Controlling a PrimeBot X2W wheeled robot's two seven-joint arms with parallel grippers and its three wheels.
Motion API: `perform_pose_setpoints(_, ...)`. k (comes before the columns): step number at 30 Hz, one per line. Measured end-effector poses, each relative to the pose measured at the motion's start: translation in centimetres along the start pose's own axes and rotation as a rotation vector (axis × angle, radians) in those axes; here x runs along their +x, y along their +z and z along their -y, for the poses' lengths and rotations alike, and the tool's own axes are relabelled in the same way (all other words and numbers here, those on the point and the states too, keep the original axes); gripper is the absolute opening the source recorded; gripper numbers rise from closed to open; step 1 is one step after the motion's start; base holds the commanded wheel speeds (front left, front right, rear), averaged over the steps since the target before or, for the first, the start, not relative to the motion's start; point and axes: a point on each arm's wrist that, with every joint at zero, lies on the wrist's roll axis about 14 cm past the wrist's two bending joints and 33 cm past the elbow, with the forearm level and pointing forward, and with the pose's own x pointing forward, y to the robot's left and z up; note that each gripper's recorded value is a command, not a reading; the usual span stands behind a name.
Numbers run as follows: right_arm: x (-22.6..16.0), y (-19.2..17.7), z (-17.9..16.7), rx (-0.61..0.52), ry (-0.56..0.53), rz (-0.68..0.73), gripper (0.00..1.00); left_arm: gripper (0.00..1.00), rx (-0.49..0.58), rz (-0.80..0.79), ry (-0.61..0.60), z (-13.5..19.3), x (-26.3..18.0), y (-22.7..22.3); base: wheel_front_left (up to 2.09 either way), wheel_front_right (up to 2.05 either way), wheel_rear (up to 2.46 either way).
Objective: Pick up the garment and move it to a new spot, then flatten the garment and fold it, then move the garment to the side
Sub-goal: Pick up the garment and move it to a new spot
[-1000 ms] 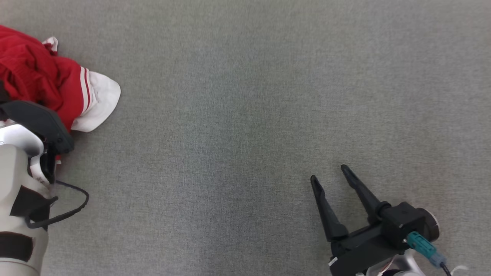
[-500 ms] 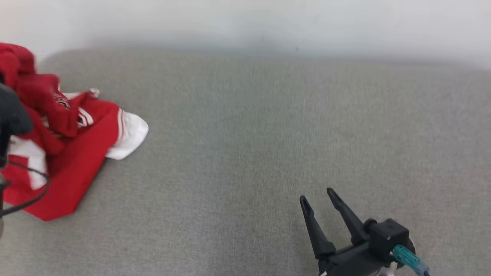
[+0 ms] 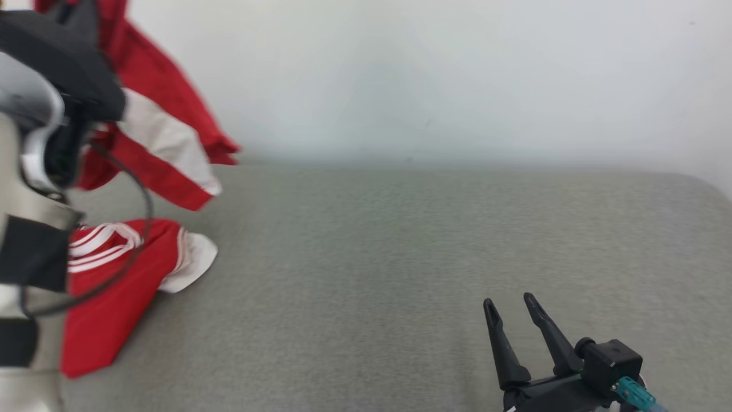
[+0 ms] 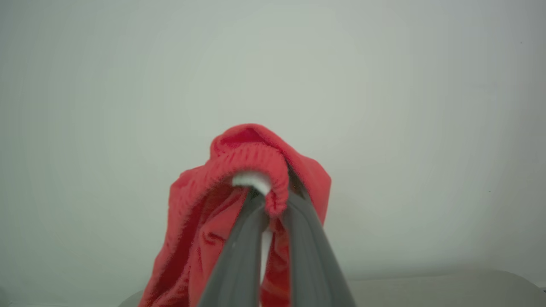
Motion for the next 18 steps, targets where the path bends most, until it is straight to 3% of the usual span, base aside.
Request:
perform_pose_setpoints(2, -0.7, 0.5, 1.0, -0.007, -0.035, 0.014, 1.00, 0.00, -0.030, 0.040, -0.080, 3.2, 0.1, 0.4, 0.00, 0.00, 0.00)
perform_pose_setpoints(3, -1.4, 1.0, 1.9, -0.019, -0.068, 0.026, 1.00, 0.00, -0.069, 0.077, -0.155, 6.5, 0.1, 0.6, 0.00, 0.00, 0.00)
perform_pose_setpoints(5, -1.8, 1.2, 2.4, -0.023, -0.085, 0.028, 1.00, 0.00, -0.087, 0.091, -0.194, 8.2, 0.1, 0.5, 0.00, 0.00, 0.00)
perform_pose_setpoints(6, -2.8, 1.5, 3.6, -0.029, -0.129, 0.032, 1.00, 0.00, -0.139, 0.097, -0.280, 12.1, -0.1, -0.1, 0.00, 0.00, 0.00)
perform_pose_setpoints(9, -4.0, 1.9, 5.1, -0.037, -0.186, 0.039, 1.00, 0.00, -0.220, 0.075, -0.387, 17.6, -0.7, -2.2, 0.00, 0.00, 0.00)
perform_pose_setpoints(13, -5.5, 2.2, 6.4, -0.037, -0.243, 0.047, 1.00, 0.00, -0.356, 0.055, -0.447, 21.9, -1.3, -4.7, 0.00, 0.00, 0.00)
perform_pose_setpoints(18, -6.8, 2.2, 7.7, -0.037, -0.301, 0.044, 1.00, 0.00, -0.466, -0.001, -0.460, 24.6, -1.7, -8.6, 0.00, 0.00, 0.00)
